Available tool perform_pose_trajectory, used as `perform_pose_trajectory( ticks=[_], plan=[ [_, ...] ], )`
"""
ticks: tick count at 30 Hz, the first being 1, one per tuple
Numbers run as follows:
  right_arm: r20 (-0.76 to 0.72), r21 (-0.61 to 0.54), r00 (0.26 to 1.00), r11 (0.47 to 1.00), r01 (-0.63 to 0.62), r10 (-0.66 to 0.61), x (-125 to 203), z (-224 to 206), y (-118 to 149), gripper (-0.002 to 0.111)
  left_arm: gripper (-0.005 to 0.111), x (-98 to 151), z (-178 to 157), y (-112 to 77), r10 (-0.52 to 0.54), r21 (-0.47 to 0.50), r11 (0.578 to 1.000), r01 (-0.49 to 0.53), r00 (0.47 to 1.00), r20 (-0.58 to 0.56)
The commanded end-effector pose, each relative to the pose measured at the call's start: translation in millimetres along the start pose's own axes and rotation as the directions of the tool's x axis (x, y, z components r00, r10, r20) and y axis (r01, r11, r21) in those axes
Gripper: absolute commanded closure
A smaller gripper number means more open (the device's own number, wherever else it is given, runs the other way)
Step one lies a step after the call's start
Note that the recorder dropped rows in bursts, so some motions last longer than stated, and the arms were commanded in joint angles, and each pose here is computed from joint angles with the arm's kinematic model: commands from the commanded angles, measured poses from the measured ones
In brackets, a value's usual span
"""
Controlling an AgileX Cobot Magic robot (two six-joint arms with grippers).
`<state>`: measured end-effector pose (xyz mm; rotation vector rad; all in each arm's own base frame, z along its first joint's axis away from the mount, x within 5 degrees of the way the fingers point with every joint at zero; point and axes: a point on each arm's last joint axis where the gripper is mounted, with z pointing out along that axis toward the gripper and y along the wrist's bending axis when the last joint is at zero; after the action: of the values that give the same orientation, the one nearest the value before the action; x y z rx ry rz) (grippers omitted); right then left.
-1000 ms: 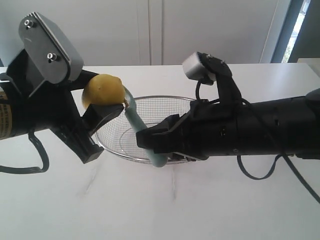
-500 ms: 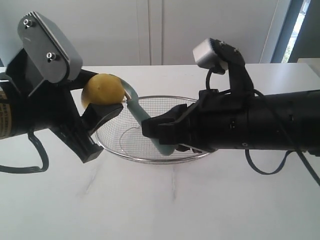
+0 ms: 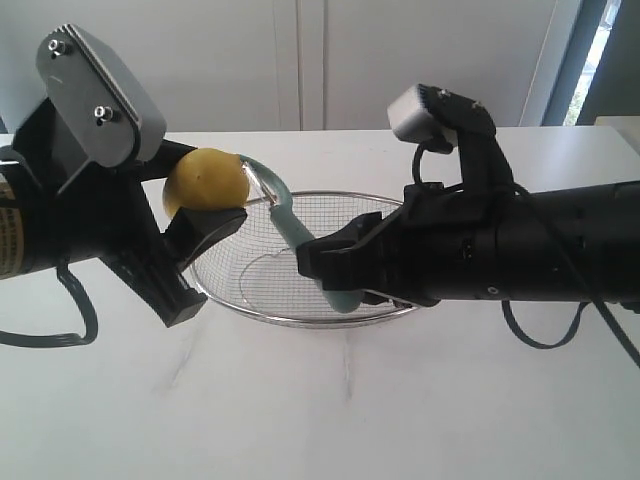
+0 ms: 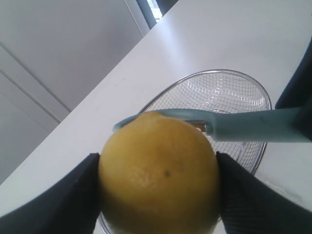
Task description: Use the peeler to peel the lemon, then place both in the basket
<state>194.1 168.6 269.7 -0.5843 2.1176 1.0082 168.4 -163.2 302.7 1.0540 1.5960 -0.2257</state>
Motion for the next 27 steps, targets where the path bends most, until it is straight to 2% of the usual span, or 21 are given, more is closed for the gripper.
perform_pose_trajectory(
  ticks=[1,27],
  plan=[
    [-0.004,-0.035,1.000,0.999,0.004,-0.004,-0.3,-2.1,5.2,0.108,0.107,0.2,-1.0,0.0,-0.005,-0.001,1.000,0.005,1.000,0.002],
    [0.028,-0.032,0.999,0.999,-0.016,0.017,-3.9,-5.1,6.8,0.108,0.107,0.2,-1.0,0.0,-0.005,-0.001,1.000,0.005,1.000,0.002]
  ],
)
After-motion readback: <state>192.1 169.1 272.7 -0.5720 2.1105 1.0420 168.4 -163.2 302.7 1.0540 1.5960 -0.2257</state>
